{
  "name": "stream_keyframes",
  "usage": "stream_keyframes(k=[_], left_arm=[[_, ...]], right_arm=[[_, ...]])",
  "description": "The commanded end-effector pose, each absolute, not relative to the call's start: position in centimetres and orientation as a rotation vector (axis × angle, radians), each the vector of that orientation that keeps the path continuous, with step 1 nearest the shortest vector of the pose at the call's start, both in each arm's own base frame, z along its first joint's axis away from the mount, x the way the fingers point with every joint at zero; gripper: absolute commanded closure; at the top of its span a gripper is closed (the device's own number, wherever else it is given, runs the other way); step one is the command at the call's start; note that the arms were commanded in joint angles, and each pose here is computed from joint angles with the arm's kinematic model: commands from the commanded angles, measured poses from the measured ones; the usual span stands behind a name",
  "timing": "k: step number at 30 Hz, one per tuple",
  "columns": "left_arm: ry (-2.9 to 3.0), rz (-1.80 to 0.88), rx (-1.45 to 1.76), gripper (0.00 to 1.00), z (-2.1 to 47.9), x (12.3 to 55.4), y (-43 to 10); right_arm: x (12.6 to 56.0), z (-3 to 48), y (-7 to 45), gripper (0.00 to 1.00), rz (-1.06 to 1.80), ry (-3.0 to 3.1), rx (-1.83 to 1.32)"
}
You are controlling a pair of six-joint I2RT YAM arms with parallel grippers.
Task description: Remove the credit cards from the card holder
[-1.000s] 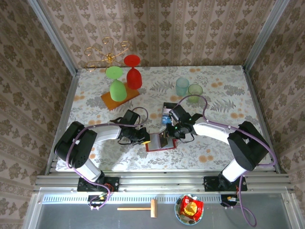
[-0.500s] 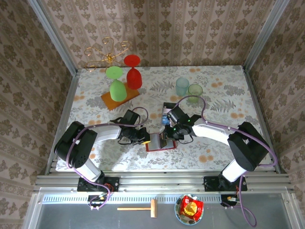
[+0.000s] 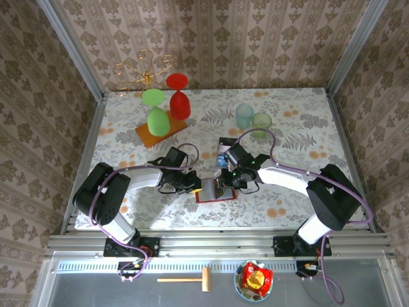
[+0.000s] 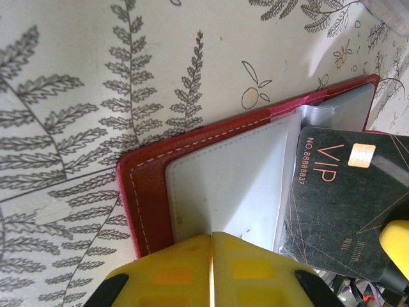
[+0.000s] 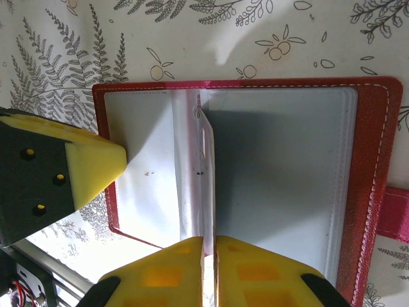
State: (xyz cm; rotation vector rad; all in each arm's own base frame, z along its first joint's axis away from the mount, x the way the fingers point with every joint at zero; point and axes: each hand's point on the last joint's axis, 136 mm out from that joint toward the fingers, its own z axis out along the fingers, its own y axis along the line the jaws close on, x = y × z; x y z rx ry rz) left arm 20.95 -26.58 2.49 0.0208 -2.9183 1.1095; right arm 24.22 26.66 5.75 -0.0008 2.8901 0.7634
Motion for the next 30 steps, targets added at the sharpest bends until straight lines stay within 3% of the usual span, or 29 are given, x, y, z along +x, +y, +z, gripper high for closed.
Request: stream_keyframes(k=[1, 16, 30], left_arm=[[-2.905, 1.069, 0.057, 0.90, 1.7, 20.4, -26.2], [-2.917, 1.068, 0.035, 0.89, 2.0, 20.8, -26.1], [-2.914, 1.104, 0.011, 0.87, 3.0, 21.5, -26.2]], right_arm=[[24.3, 6.7, 26.3, 0.89, 0.730, 2.876, 0.021], [24.8, 9.7, 25.2, 0.98, 0.689, 2.814, -0.089], [25.7, 13.7, 22.1, 1.00, 0.461, 2.672, -0.630]])
